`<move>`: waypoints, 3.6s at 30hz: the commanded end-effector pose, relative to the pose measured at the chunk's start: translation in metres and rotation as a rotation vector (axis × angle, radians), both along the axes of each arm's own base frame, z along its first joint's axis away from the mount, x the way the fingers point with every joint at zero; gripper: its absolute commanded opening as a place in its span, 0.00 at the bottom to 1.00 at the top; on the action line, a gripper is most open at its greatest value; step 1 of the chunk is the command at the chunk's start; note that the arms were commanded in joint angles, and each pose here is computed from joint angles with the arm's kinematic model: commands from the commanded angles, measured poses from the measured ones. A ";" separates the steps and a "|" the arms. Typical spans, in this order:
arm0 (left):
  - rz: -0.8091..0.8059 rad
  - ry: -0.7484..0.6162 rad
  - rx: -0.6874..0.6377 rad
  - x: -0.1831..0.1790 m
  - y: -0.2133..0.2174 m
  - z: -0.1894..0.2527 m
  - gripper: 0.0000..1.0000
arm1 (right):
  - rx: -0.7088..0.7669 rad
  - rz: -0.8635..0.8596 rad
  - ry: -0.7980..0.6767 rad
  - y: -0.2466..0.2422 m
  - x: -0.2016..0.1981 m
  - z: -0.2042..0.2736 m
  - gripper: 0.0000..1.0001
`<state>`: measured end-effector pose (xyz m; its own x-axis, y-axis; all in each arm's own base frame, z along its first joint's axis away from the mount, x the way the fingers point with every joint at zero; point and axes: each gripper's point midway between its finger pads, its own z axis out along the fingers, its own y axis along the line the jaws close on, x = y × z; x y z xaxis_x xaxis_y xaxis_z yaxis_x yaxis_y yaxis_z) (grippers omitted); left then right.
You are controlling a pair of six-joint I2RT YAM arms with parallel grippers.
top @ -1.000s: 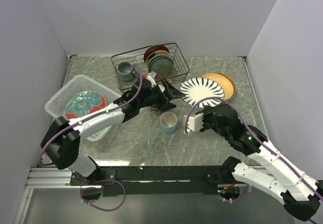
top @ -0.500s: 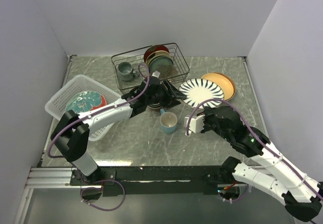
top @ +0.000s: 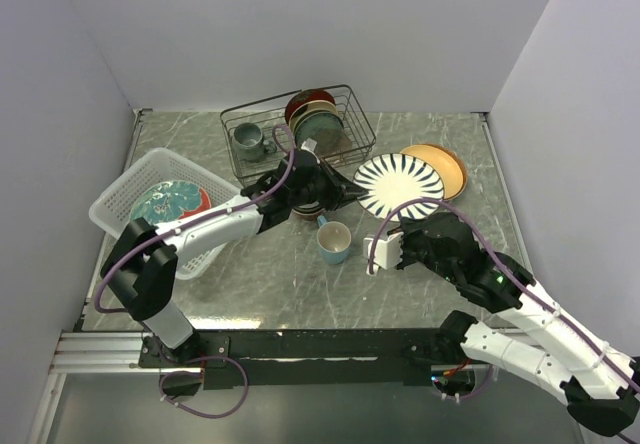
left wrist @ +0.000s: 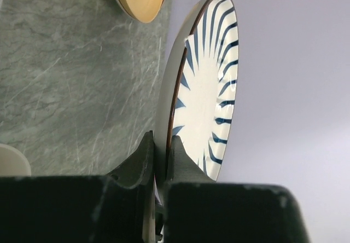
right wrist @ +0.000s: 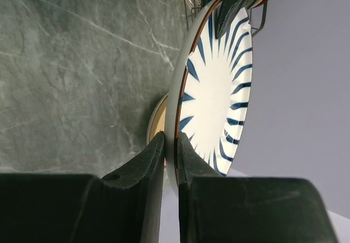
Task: Place the mixed dishes into the plastic bin
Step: Pick up the plate at the center of the board, then place the plate in the plastic bin.
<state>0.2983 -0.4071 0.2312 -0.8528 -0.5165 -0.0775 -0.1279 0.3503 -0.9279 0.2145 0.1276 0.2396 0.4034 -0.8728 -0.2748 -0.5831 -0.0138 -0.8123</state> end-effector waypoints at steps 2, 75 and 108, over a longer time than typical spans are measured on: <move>-0.045 -0.090 -0.066 -0.012 0.003 0.024 0.01 | 0.156 -0.005 -0.159 0.008 0.009 0.056 0.00; 0.585 -0.598 0.240 -0.036 0.341 0.080 0.01 | 1.296 -0.399 0.675 -0.059 0.070 0.014 0.97; 0.968 -0.491 0.297 -0.007 0.434 0.091 0.01 | 1.309 -0.445 0.618 -0.068 0.070 0.019 0.98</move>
<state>0.2804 0.0193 0.2560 -0.0788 -0.8410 -0.5352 -0.3053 0.5315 -0.7902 0.2809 0.0640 0.2491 -0.3238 0.1149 -0.9391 -0.5902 0.7513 0.2954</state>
